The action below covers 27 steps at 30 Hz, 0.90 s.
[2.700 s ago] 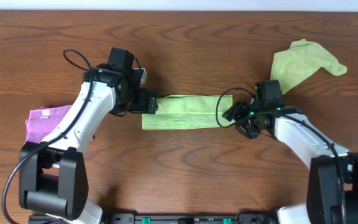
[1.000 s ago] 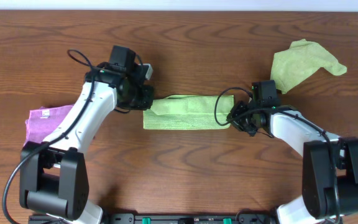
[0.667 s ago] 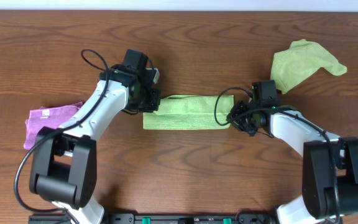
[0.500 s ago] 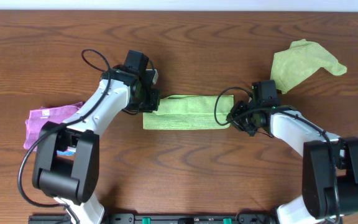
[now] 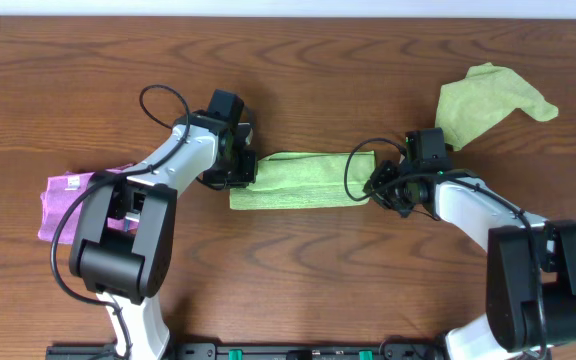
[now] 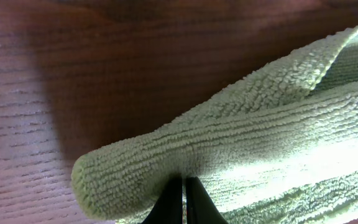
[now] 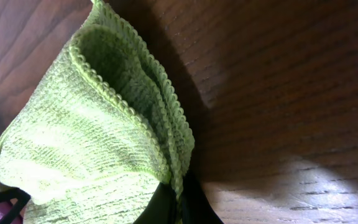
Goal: Fold the cloth
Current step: 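Regrasp the ends of the folded green strip with both grippers, then fold the strip's right end leftward with the right gripper toward the left gripper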
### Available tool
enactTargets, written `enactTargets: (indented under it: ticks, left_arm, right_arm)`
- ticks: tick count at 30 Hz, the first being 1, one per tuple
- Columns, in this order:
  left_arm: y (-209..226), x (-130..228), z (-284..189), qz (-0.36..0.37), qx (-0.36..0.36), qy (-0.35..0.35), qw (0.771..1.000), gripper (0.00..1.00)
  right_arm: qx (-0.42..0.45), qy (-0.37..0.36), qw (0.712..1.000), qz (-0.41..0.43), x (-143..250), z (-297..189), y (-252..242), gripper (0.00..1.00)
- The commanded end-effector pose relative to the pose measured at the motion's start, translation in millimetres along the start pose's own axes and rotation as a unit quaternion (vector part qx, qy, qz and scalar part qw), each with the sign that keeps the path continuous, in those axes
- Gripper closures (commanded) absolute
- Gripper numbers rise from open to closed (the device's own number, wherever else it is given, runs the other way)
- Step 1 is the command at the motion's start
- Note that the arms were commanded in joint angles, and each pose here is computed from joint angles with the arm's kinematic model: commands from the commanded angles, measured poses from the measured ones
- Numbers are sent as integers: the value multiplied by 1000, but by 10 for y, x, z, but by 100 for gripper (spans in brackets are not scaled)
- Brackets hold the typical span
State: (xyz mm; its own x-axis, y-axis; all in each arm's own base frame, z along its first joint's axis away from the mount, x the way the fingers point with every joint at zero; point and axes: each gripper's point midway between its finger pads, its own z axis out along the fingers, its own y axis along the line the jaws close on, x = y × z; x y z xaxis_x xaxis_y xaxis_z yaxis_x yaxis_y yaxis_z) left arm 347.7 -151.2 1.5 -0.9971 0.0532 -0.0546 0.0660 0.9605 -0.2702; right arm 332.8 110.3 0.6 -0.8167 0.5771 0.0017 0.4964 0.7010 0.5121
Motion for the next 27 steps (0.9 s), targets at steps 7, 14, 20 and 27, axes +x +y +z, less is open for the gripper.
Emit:
enactTargets:
  ticks: [7,14,20,27]
  left_arm:
    - [77,-15,79,-7,-18,6,1000,94]
    - [76,-14,79,-7,-17,6,1000,94]
    - [76,-13,79,-7,-17,6,1000,94]
    - [76,-11,78,-7,-17,7,1000,94]
  right_arm:
    - [-47,-24,997,-53,-108,-219,348,99]
    - [-76,-24,991,-103,23,-276,762,99]
    - [-90,-20,986,-136,167,-280,1033,99]
    - [-94,-15,986,-140,259,-261,1112,99]
